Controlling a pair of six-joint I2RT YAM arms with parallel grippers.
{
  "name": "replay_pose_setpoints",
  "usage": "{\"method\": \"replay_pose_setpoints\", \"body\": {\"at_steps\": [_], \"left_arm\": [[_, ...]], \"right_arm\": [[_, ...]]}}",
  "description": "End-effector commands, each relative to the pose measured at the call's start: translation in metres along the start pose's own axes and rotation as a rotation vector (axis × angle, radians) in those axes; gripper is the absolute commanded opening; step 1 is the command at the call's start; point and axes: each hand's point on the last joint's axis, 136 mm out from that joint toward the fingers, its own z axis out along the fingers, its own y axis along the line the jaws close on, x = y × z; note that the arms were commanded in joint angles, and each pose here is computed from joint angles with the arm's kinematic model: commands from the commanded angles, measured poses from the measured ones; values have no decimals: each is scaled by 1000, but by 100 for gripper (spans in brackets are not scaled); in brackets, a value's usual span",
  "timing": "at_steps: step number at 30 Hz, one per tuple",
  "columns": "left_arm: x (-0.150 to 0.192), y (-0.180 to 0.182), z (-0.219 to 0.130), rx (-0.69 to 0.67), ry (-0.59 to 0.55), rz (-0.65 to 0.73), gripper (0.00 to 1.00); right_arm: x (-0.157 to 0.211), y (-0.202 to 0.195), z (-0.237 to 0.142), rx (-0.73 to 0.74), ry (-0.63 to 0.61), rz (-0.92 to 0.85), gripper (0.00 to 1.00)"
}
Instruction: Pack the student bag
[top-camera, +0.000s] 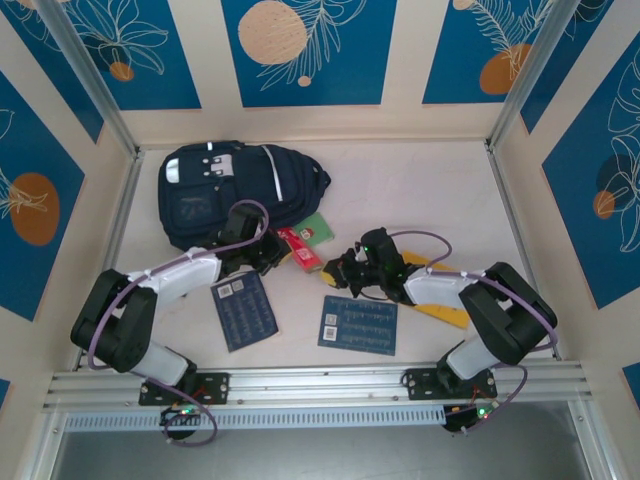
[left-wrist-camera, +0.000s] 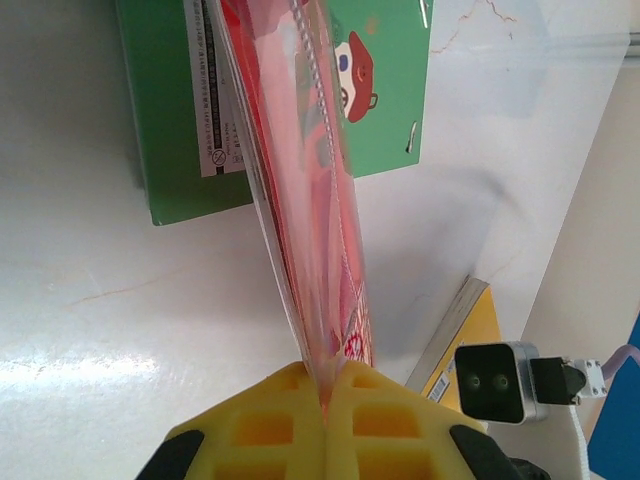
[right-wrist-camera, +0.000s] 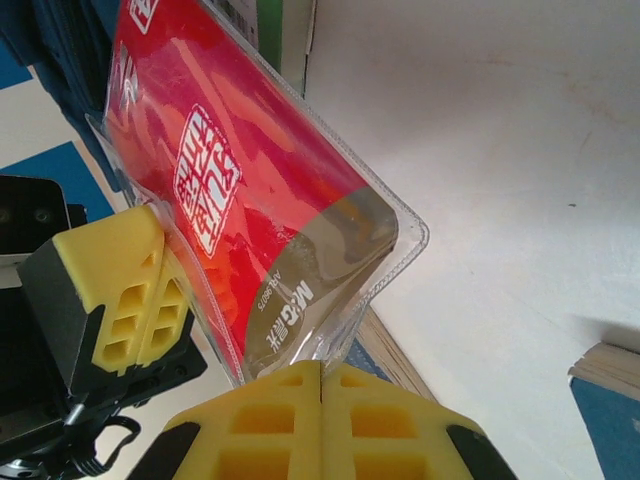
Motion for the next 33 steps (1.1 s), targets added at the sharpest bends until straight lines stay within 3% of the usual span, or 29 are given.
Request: {"method": "replay_pose_setpoints", "body": {"at_steps": [1, 3, 4, 7, 13, 19, 27, 33], "left_arm": [[-6, -33, -12, 80, -33, 65, 0], [-9, -39, -19, 94, -53, 71, 0], [-11, -43, -23, 104, -71, 70, 0], [-17, -51, -38, 154, -139, 53, 0], [-24, -64, -72, 266, -262, 18, 0], [-23, -72, -96, 338, -334, 17, 0], [-20, -68, -101, 350, -344, 3, 0], [-17, -70, -101, 359, -342, 6, 0]], "right_arm": [[2, 4, -9, -19, -26, -22, 13], [0, 7, -15, -28, -50, -34, 41], [-1, 10, -18, -36, -66, -45, 50], [-2, 20, -26, -78, -105, -72, 67], [1, 49, -30, -210, -112, -70, 84], [4, 92, -31, -365, -105, -126, 86], [11, 132, -26, -472, -98, -171, 77], [16, 150, -16, -502, -76, -172, 65]]}}
